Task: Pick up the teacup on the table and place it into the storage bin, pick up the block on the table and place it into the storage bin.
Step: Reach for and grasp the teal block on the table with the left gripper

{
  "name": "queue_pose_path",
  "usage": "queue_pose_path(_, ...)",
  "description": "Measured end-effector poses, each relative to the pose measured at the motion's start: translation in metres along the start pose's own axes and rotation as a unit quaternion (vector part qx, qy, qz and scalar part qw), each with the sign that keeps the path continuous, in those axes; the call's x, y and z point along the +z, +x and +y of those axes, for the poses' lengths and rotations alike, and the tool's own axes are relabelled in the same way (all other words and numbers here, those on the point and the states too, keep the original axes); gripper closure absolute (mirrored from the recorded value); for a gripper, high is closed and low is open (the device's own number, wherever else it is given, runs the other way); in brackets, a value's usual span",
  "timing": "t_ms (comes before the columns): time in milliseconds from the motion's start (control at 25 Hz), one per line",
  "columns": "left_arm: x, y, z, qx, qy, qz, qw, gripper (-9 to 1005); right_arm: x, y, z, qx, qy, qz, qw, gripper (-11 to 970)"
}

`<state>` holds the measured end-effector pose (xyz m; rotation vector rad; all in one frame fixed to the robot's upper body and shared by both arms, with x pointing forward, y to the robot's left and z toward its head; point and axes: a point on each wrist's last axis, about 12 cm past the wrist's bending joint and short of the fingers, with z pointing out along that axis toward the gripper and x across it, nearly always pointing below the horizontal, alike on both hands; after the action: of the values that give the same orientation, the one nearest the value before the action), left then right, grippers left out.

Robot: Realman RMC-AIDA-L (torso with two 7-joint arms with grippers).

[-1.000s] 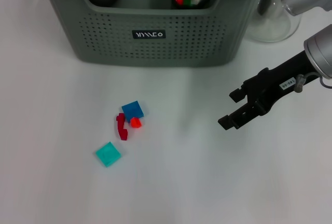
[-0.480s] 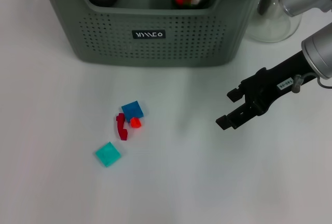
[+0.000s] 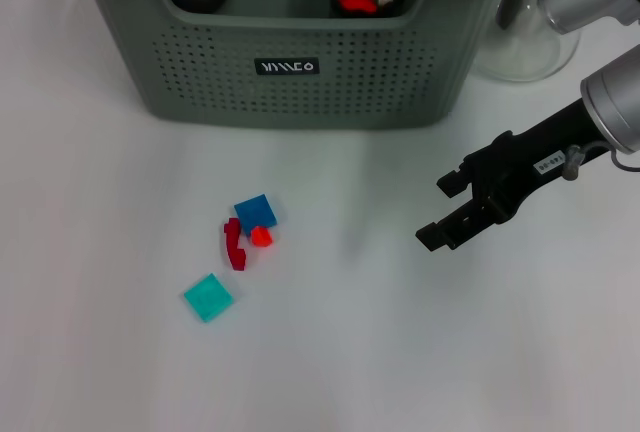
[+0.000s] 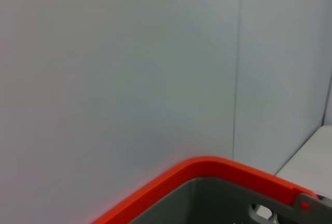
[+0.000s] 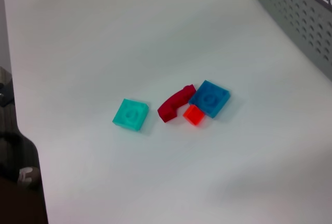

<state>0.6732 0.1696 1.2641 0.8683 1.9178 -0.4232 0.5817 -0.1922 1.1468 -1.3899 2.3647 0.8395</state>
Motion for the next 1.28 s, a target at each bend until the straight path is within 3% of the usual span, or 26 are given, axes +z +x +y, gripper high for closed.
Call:
queue_pose_path(120,-0.040,0.002,-0.001,0.004,0.031,-0.020,0.999,119,0.000,0.002,-0.001,0.003,0.000,0.000,1.000,11)
queue_pose_path(200,-0.082,0.011,-0.010,0.028,0.087,-0.042,0.995,119,-0.001,0.003,-0.001,0.005,0.001,-0.002,1.000,11)
queue_pose_path(240,-0.085,0.012,-0.011,0.032,0.094,-0.044,0.994,119,-0.002,0.003,-0.002,0.006,0.004,-0.003,1.000,11)
queue_pose_path(360,-0.125,0.027,-0.022,0.066,0.152,-0.055,0.985,118,-0.002,0.003,-0.003,0.007,0.007,-0.005,1.000,11)
queue_pose_path(480,-0.140,0.047,-0.028,0.053,0.181,-0.015,0.982,119,-0.001,0.003,-0.003,0.006,0.007,-0.006,1.000,11)
queue_pose_path(640,-0.133,0.081,-0.034,0.023,0.181,0.090,0.979,121,-0.001,0.002,-0.003,0.009,0.009,-0.008,1.000,11)
queue_pose_path(800,-0.114,0.104,-0.051,0.000,0.178,0.199,0.964,123,-0.001,0.004,-0.004,0.016,0.009,-0.007,1.000,11)
queue_pose_path(1080,-0.080,0.115,-0.090,-0.001,0.182,0.315,0.931,132,-0.002,0.004,-0.005,0.019,0.009,-0.007,1.000,11)
queue_pose_path(1120,-0.071,0.118,-0.101,0.002,0.172,0.347,0.922,133,-0.002,0.003,-0.005,0.018,0.009,-0.006,1.000,11)
queue_pose_path(1280,-0.064,0.123,-0.108,-0.004,0.148,0.373,0.916,138,-0.002,0.002,-0.005,0.017,0.009,-0.005,1.000,11)
